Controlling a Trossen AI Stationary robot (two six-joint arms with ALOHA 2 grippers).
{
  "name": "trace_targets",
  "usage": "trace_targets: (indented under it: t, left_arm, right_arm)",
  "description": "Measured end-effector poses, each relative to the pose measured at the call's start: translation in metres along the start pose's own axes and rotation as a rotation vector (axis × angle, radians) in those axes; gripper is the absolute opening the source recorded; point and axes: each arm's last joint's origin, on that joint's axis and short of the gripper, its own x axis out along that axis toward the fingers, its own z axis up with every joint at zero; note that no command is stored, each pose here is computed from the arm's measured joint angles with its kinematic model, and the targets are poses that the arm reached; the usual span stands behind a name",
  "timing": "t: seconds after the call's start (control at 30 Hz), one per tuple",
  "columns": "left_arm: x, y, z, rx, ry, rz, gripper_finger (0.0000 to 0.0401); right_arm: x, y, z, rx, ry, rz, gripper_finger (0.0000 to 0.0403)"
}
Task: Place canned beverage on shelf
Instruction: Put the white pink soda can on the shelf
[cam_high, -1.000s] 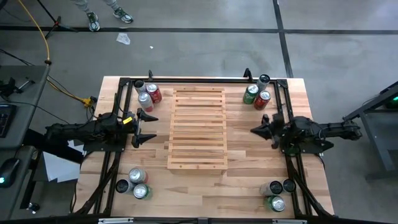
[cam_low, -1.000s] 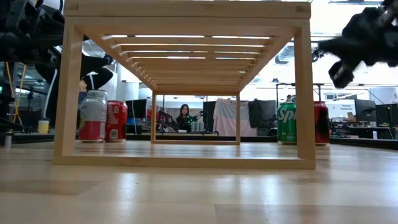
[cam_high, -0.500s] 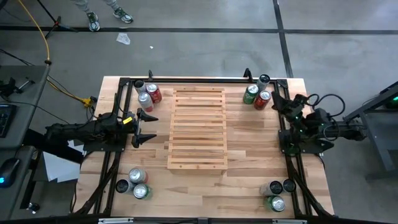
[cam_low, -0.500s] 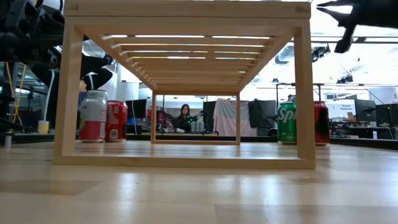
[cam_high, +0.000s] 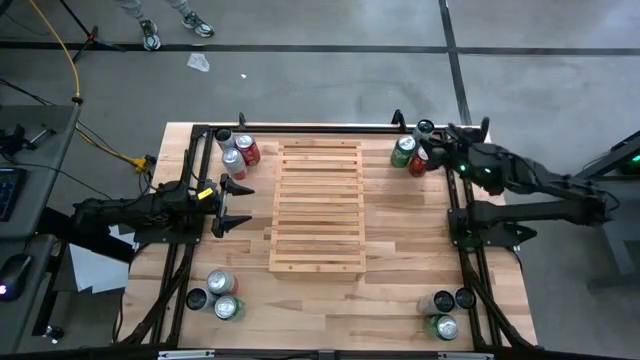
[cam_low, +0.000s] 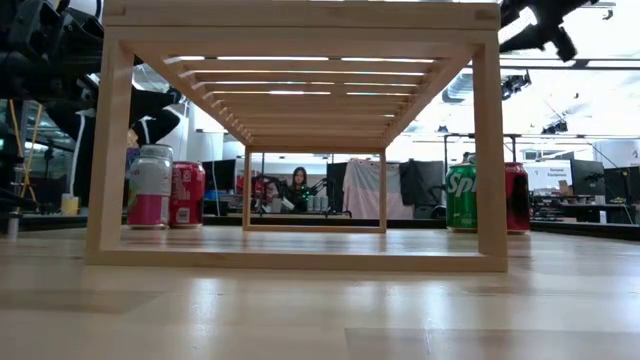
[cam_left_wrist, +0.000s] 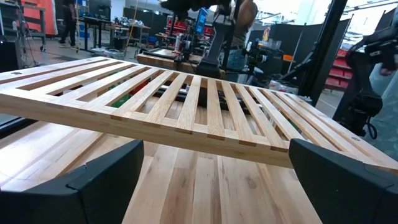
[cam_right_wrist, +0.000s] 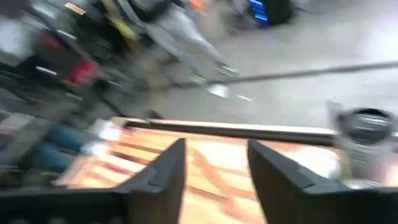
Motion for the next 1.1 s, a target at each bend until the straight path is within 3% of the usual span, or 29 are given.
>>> trace_targets:
  t: [0.17, 0.3, 0.43, 0.7, 1.1]
  left_arm:
    - [0.000, 0.000, 0.000, 0.000, 0.000, 0.000, 0.0392]
    - [0.000, 0.000, 0.000, 0.000, 0.000, 0.000, 0.0392]
    - [0.000, 0.000, 0.000, 0.000, 0.000, 0.000, 0.0392]
    - [0.000, 0.000, 0.000, 0.000, 0.000, 0.000, 0.0392]
    - [0.000, 0.000, 0.000, 0.000, 0.000, 0.000, 0.0392]
  right_arm:
    - [0.020, 0.003, 0.015, -0.044, 0.049, -0.230, 0.0285]
    - [0.050, 0.000, 0.024, -0.057, 0.065, -0.403, 0.0328]
    - [0.082, -0.007, 0.030, 0.020, 0.083, -0.537, 0.0337]
    - [0.133, -0.033, 0.027, 0.050, 0.212, -0.698, 0.0337]
    - [0.165, -0.057, 0.021, 0.105, 0.271, -0.819, 0.0337]
